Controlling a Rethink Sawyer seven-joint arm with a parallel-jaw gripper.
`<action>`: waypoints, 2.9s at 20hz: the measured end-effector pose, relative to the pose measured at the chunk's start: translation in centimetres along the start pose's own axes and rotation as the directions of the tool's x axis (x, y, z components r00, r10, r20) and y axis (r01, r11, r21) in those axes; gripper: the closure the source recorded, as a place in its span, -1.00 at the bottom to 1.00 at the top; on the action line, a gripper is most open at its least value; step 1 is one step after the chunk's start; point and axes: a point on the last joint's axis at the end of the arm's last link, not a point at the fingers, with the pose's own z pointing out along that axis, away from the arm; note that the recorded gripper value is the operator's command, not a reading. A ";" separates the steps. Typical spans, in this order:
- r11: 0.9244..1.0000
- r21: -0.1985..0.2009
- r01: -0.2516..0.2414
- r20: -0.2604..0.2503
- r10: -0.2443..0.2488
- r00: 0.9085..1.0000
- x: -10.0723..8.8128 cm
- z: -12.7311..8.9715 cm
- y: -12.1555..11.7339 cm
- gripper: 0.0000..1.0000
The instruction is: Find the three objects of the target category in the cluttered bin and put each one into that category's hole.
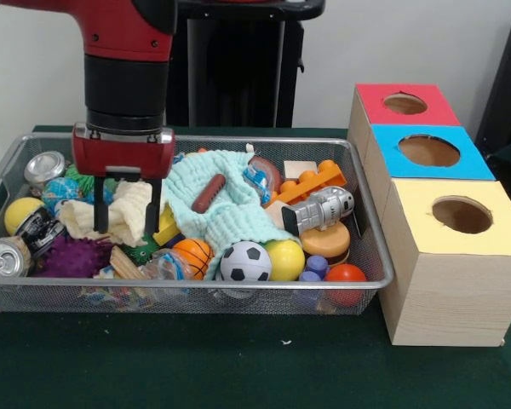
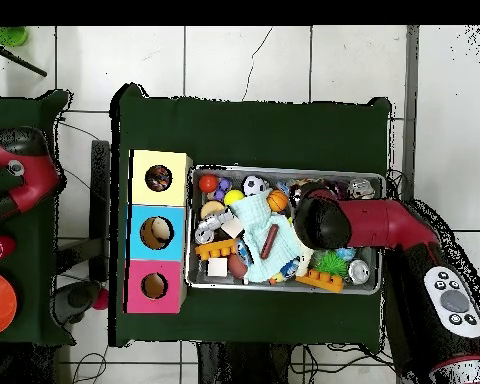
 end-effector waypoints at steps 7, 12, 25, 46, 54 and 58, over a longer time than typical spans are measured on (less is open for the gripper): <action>1.000 0.001 -0.001 0.022 0.001 1.000 -1.0 -0.7 -0.3 -1.00; 1.000 -0.001 -0.010 0.036 0.010 0.999 -1.3 -1.1 -0.9 -1.00; 0.999 -0.010 -0.044 0.057 0.044 0.997 -1.5 -1.3 -2.8 -1.00; 1.000 0.014 -0.004 0.065 0.003 0.998 -1.1 0.4 -3.9 1.00; 1.000 -0.013 -0.002 0.044 0.003 0.999 -0.2 2.4 -2.6 1.00; 1.000 -0.022 0.016 0.036 -0.015 0.999 0.2 3.1 -1.7 1.00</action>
